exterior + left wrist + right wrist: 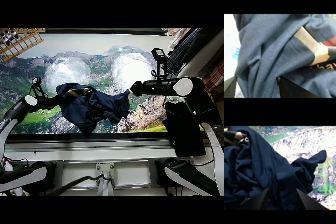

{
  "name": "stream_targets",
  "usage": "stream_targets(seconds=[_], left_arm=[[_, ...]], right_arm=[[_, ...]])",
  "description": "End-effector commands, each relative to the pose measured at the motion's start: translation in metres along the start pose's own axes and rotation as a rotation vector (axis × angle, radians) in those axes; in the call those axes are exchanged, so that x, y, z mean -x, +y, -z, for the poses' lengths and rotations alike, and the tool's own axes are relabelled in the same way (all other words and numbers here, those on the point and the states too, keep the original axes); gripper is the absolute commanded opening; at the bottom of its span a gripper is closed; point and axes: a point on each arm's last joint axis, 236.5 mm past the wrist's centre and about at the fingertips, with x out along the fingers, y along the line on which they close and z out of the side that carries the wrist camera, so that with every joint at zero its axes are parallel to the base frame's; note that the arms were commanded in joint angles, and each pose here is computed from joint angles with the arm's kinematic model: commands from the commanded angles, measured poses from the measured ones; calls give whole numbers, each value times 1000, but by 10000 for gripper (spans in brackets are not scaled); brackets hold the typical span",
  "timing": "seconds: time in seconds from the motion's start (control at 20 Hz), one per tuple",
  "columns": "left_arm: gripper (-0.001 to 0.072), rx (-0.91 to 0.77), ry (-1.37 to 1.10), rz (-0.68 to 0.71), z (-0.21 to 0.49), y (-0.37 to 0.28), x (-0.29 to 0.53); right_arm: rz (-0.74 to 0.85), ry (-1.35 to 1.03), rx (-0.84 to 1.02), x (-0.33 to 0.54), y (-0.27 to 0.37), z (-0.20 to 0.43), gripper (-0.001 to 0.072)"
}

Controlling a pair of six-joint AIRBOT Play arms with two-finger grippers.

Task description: Fold the clothes and pants, and hang the long-sleeved shirts on hangers.

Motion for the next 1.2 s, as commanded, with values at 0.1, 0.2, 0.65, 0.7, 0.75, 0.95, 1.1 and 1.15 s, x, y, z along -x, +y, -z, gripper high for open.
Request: stream_targets(seconds=[0.1, 0.2, 0.65, 0.7, 0.75, 0.95, 1.1, 1.15], left_arm=[[383, -23, -49, 23, -9, -11, -7], [206, -103, -77, 58, -12, -32, -10], [15, -210, -219, 142, -59, -79, 44], [14, -224, -240, 152, -63, -84, 59], [14, -240, -262, 162, -66, -89, 72], [14, -277, -316, 202, -69, -108, 108], [14, -288, -320, 215, -67, -113, 117], [14, -289, -320, 216, -67, -113, 117]], right_arm=[[-42, -9, -27, 0, 10, -2, 393], [-58, -11, -38, 1, 14, -3, 336], [-66, 167, -183, -6, 24, 54, 338], [-39, 188, -211, -13, 20, 71, 339], [-17, 211, -229, -23, 16, 89, 370], [50, 237, -251, -72, -12, 125, 584], [64, 233, -237, -104, -21, 110, 583], [70, 243, -235, -113, -24, 105, 583]])
